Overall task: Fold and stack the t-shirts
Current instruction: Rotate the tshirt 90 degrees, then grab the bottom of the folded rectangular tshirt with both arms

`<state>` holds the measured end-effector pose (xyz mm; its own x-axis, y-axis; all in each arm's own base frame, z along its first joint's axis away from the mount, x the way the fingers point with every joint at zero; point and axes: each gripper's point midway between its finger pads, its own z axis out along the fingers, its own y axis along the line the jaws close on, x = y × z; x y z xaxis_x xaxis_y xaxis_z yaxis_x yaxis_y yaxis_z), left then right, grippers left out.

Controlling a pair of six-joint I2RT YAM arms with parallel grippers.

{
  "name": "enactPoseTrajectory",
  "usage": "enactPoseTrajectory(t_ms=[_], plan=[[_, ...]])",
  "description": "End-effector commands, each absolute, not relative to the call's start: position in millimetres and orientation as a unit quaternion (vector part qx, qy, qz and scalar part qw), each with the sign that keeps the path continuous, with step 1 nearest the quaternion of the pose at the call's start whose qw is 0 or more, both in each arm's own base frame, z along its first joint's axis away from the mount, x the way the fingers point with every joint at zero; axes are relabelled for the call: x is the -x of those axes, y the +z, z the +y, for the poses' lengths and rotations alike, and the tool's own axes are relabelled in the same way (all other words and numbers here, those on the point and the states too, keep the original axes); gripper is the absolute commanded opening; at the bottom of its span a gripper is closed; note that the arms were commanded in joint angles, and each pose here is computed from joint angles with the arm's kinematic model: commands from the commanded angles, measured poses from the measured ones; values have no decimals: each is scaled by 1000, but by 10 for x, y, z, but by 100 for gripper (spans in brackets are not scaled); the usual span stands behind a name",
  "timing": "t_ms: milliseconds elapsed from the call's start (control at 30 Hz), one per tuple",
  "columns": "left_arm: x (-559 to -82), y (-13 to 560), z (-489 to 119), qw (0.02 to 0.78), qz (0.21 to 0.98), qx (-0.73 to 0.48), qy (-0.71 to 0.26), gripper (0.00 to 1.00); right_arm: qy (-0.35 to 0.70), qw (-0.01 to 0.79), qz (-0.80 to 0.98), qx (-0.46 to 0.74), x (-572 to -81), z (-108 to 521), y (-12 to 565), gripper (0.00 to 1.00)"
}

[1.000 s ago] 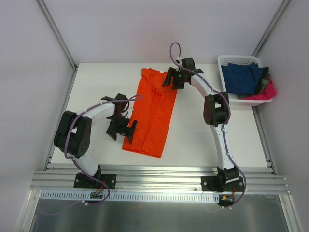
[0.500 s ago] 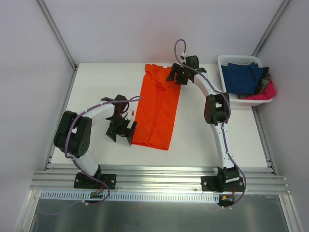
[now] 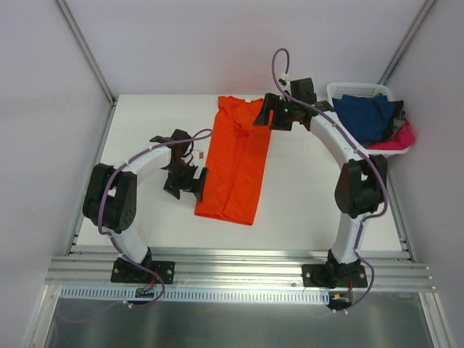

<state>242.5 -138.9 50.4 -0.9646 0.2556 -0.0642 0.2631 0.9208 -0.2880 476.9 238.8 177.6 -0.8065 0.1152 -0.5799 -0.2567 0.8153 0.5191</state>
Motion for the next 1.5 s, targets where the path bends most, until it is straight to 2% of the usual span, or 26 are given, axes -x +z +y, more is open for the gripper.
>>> enactPoseTrajectory(t_ms=[0,67,133,200,367,600,867,1000,1333,1467], plan=[[-2543,567,-1449,10,978,-114,-172,92,324,265,908,31,-4202,2450,1889,75],[-2593,573,-1459,10,978,-109,-177,89,324,206,923,20,-3823,2445,1563,66],[-2603,567,-1506,-3,977,-105,-187,87,318,174,932,13,-3508,2429,1442,61],[-2572,553,-1540,-14,975,-101,-197,86,300,100,949,-12,-3063,2327,1033,61],[-2465,534,-1628,-41,967,-93,-233,85,257,22,966,-37,-2366,2151,532,63],[-2244,488,-1677,-91,956,-63,-272,79,270,6,962,-30,-2245,2277,502,62],[-2172,409,-1688,-118,952,-46,-277,77,304,-2,953,-7,-2279,2652,589,54],[-2168,387,-1698,-124,951,-45,-278,76,307,-20,951,-11,-2225,2680,524,51],[-2099,340,-1717,-133,948,-38,-288,68,304,-28,952,-12,-2005,2610,492,52],[-2086,349,-1720,-133,947,-36,-289,68,312,-35,949,4,-1952,2700,516,51]])
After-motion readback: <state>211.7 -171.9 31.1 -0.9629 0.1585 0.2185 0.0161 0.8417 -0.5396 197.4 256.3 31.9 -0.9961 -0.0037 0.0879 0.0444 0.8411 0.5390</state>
